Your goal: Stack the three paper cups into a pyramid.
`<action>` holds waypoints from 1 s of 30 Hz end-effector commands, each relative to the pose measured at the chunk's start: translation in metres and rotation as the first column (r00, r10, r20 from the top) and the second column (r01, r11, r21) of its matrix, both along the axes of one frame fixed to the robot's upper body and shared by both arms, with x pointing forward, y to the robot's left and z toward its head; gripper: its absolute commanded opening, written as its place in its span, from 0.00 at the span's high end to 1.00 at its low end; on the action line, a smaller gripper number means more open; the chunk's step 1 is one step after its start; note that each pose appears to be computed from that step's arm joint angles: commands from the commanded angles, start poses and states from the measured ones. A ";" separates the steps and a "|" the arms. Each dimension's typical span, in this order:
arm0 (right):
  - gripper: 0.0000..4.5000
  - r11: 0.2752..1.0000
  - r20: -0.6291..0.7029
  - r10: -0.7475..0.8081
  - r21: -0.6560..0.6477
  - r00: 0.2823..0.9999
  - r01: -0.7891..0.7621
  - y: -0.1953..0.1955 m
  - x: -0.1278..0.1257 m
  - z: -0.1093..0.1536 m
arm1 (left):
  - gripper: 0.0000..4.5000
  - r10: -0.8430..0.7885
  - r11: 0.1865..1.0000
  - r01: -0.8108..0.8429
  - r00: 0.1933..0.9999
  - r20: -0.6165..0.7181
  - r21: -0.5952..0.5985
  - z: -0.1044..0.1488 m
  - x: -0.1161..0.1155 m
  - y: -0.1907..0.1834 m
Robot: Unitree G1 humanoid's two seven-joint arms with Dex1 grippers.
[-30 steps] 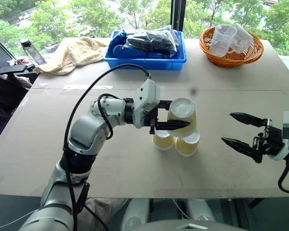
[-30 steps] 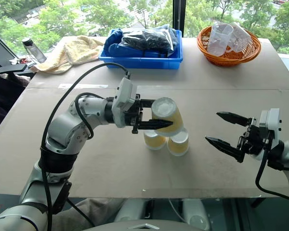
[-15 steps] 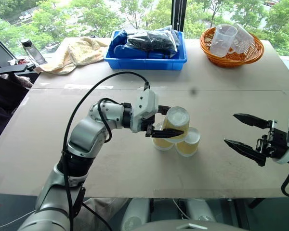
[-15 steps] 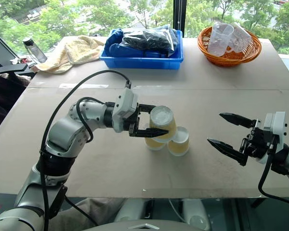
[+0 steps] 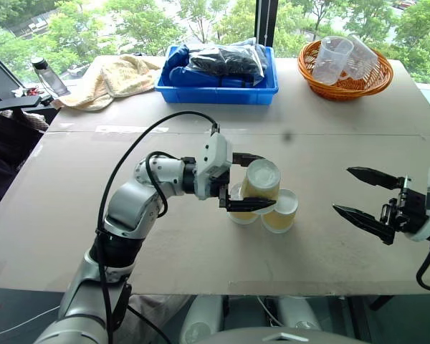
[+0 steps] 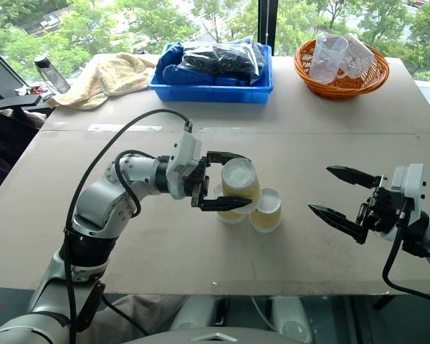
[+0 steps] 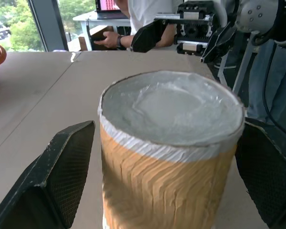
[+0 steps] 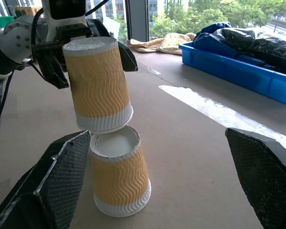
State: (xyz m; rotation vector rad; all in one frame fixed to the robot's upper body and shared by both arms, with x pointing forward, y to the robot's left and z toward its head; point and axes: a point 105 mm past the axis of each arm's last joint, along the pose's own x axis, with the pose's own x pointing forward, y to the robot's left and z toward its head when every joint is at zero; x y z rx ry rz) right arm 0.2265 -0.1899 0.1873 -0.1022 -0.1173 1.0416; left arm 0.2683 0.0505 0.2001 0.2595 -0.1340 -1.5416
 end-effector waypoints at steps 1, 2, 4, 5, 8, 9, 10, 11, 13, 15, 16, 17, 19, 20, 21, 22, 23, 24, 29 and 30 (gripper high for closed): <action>0.00 1.000 0.036 0.013 -0.002 0.999 -0.013 0.001 -0.001 0.004 | 0.01 -0.048 0.996 0.050 0.998 0.031 -0.072 0.021 -0.013 0.001; 0.00 1.000 0.035 0.014 -0.003 0.999 -0.014 0.001 -0.001 0.003 | 0.01 -0.041 0.995 0.045 0.998 0.038 -0.092 0.026 -0.013 0.001; 0.00 1.000 0.036 0.015 -0.004 0.999 -0.015 0.001 0.000 0.003 | 0.01 -0.031 0.991 0.038 0.998 0.056 -0.130 0.034 -0.012 -0.001; 0.00 1.000 0.036 0.016 -0.004 0.999 -0.016 0.001 0.000 0.003 | 0.01 -0.029 0.987 0.038 0.998 0.062 -0.153 0.039 -0.013 -0.002; 0.00 1.000 0.036 0.018 -0.006 0.999 -0.018 0.001 0.001 0.002 | 0.01 -0.026 0.973 0.044 0.996 0.081 -0.225 0.055 -0.014 -0.004; 0.00 1.000 0.035 0.018 -0.004 0.999 -0.018 0.000 0.001 0.002 | 0.01 -0.011 0.960 0.037 0.995 0.096 -0.276 0.067 -0.013 -0.004; 0.00 1.000 0.034 0.017 -0.003 0.999 -0.017 0.000 0.001 0.001 | 0.01 0.008 0.946 0.025 0.995 0.100 -0.322 0.077 -0.012 0.000; 0.00 1.000 0.032 0.018 -0.002 0.999 -0.018 -0.001 0.002 0.000 | 0.01 0.029 0.938 0.007 0.994 0.101 -0.346 0.084 -0.010 0.004; 0.00 1.000 0.031 0.006 0.009 1.000 -0.007 -0.003 0.003 -0.002 | 0.01 0.114 0.950 -0.083 0.990 0.085 -0.302 0.079 -0.001 0.018; 0.00 1.000 0.029 -0.026 0.012 0.999 0.026 -0.006 0.005 -0.008 | 0.01 0.232 0.956 -0.210 0.968 0.093 -0.206 0.060 0.010 0.037; 0.00 0.999 0.016 -0.036 0.013 0.999 0.036 -0.008 0.006 -0.013 | 0.01 0.288 0.948 -0.271 0.953 0.091 -0.164 0.050 0.015 0.048; 0.00 0.999 0.000 -0.046 0.010 0.999 0.046 -0.011 0.006 -0.021 | 0.01 0.341 0.937 -0.331 0.937 0.081 -0.114 0.038 0.019 0.062; 0.00 0.998 -0.020 -0.065 -0.002 0.998 0.065 -0.016 0.006 -0.038 | 0.01 0.436 0.900 -0.436 0.898 0.060 -0.019 0.013 0.019 0.091; 0.00 0.998 -0.032 -0.068 -0.001 0.997 0.068 -0.017 0.005 -0.044 | 0.01 0.468 0.883 -0.469 0.883 0.045 0.009 0.003 0.017 0.100; 0.00 0.997 -0.044 -0.083 -0.005 0.996 0.083 -0.020 0.006 -0.051 | 0.01 0.498 0.866 -0.498 0.867 0.020 0.037 -0.009 0.014 0.110; 0.00 0.996 -0.053 -0.093 -0.011 0.994 0.093 -0.022 0.007 -0.057 | 0.01 0.522 0.851 -0.521 0.853 0.003 0.067 -0.020 0.010 0.117; 0.00 0.995 -0.070 -0.098 -0.019 0.993 0.097 -0.023 0.008 -0.065 | 0.01 0.555 0.829 -0.551 0.832 -0.021 0.090 -0.034 0.006 0.125; 0.00 0.995 -0.080 -0.101 -0.035 0.992 0.099 -0.024 0.008 -0.073 | 0.01 0.585 0.809 -0.578 0.809 -0.051 0.104 -0.047 0.003 0.132; 0.00 0.977 -0.069 -0.179 -0.127 0.981 0.169 -0.033 0.017 -0.110 | 0.01 0.684 0.720 -0.662 0.728 -0.050 0.209 -0.113 -0.018 0.146; 0.00 0.979 -0.073 -0.169 -0.123 0.983 0.159 -0.032 0.016 -0.113 | 0.01 0.689 0.711 -0.670 0.724 -0.024 0.215 -0.119 -0.021 0.145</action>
